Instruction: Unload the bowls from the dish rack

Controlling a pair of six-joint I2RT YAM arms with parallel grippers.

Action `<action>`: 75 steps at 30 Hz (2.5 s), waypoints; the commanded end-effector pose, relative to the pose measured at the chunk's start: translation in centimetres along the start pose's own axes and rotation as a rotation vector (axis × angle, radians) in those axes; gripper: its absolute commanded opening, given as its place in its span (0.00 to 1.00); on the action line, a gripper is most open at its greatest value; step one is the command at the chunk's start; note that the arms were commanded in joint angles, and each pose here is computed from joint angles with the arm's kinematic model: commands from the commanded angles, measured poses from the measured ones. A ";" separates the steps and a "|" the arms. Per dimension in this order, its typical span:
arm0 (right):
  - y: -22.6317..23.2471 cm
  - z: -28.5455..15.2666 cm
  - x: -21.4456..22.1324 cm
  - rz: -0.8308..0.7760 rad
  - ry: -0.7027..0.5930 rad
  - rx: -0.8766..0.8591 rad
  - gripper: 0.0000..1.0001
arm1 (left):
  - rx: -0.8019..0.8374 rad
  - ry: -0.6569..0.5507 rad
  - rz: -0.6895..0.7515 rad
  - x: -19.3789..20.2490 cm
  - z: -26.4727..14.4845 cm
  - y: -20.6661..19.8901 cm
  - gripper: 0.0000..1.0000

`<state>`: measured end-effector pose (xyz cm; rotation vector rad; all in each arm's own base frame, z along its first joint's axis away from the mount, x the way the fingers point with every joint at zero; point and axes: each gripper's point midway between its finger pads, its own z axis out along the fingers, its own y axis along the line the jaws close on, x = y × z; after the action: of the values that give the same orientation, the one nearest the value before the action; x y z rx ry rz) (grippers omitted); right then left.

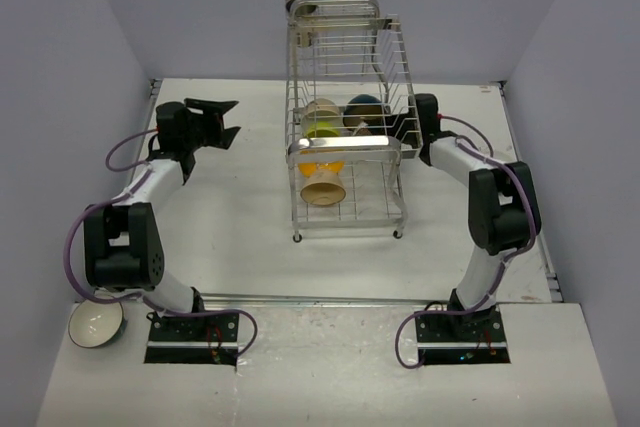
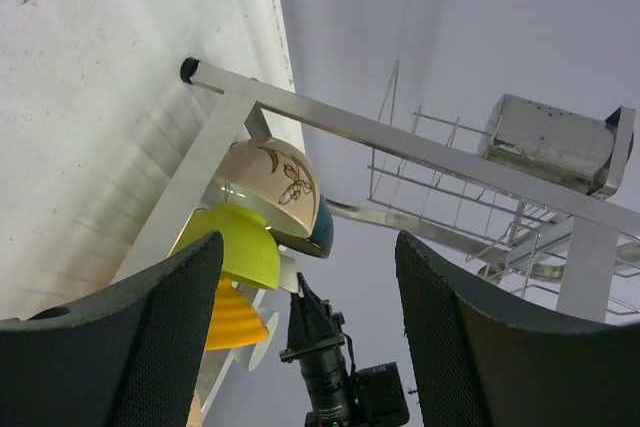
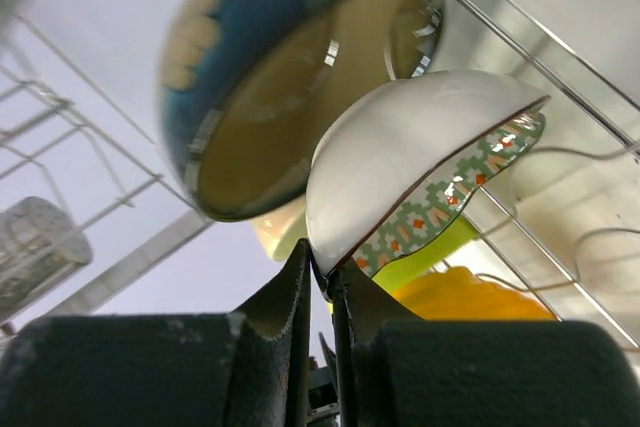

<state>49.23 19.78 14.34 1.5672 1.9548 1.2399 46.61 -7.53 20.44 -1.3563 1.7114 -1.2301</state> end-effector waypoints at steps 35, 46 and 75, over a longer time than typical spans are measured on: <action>-0.2 -22.5 -21.2 -0.488 -0.605 0.416 0.00 | -0.042 0.079 0.236 0.8 4.0 -1.6 0.67; -4.2 -24.3 -24.3 -0.521 -0.582 0.655 0.00 | -0.069 0.113 0.252 2.1 4.6 -0.1 0.67; -19.1 -23.6 -24.2 -0.553 -0.302 1.052 0.00 | -0.072 0.141 0.242 2.5 4.6 0.9 0.67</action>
<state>28.69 -11.38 7.07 1.3001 2.6550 -0.2587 49.62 -10.98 17.24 -1.1574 1.9774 -1.1391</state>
